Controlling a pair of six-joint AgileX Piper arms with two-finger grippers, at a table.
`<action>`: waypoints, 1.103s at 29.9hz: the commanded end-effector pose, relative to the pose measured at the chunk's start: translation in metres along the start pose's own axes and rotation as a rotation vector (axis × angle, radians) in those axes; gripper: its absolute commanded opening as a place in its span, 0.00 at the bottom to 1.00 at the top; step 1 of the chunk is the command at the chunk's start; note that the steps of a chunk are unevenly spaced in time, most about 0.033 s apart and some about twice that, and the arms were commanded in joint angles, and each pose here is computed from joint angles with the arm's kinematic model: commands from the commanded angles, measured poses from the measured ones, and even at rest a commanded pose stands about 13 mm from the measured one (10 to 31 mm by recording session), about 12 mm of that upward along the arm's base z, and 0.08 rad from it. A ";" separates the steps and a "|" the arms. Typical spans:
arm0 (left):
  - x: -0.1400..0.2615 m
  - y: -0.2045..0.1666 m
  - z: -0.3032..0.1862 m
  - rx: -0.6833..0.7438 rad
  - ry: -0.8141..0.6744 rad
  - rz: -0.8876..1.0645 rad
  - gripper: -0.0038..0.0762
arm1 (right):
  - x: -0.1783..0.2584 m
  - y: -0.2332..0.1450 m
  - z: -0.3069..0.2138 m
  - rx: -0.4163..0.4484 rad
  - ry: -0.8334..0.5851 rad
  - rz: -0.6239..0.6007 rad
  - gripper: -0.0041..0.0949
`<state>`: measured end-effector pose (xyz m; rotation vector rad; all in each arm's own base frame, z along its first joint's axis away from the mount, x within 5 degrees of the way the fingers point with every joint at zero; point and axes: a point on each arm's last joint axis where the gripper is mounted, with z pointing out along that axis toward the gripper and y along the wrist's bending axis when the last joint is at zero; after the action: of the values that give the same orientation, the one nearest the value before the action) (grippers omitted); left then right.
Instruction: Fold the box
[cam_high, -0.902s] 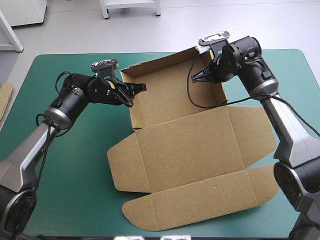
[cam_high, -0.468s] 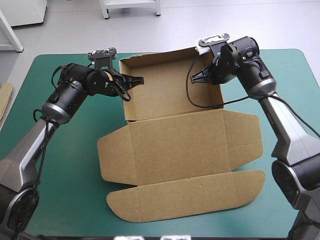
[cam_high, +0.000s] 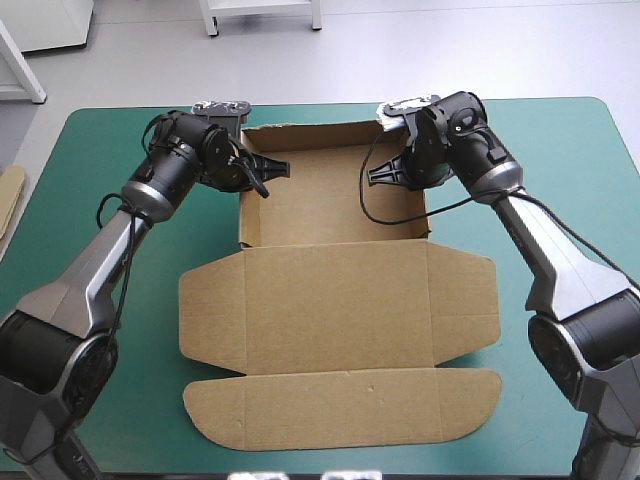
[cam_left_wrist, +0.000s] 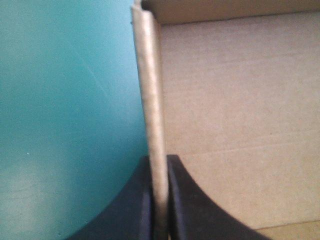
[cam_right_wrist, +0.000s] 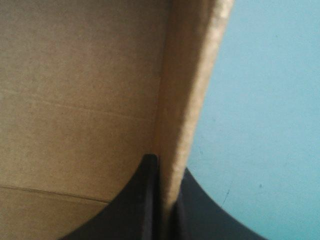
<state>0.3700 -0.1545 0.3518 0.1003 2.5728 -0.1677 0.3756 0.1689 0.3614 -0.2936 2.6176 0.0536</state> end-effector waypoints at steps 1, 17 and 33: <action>-0.014 -0.011 -0.021 0.066 -0.107 0.030 0.04 | 0.003 0.003 -0.024 -0.024 -0.039 -0.025 0.04; -0.003 0.004 0.040 -0.001 0.132 0.048 0.04 | 0.005 0.014 0.037 -0.075 0.110 0.002 0.04; 0.001 0.014 0.065 0.036 0.222 0.039 0.04 | 0.005 0.013 0.066 -0.063 0.147 -0.018 0.04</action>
<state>0.4118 -0.1478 0.2745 0.1444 2.8292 -0.1500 0.4095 0.1825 0.2814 -0.2987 2.7815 0.0486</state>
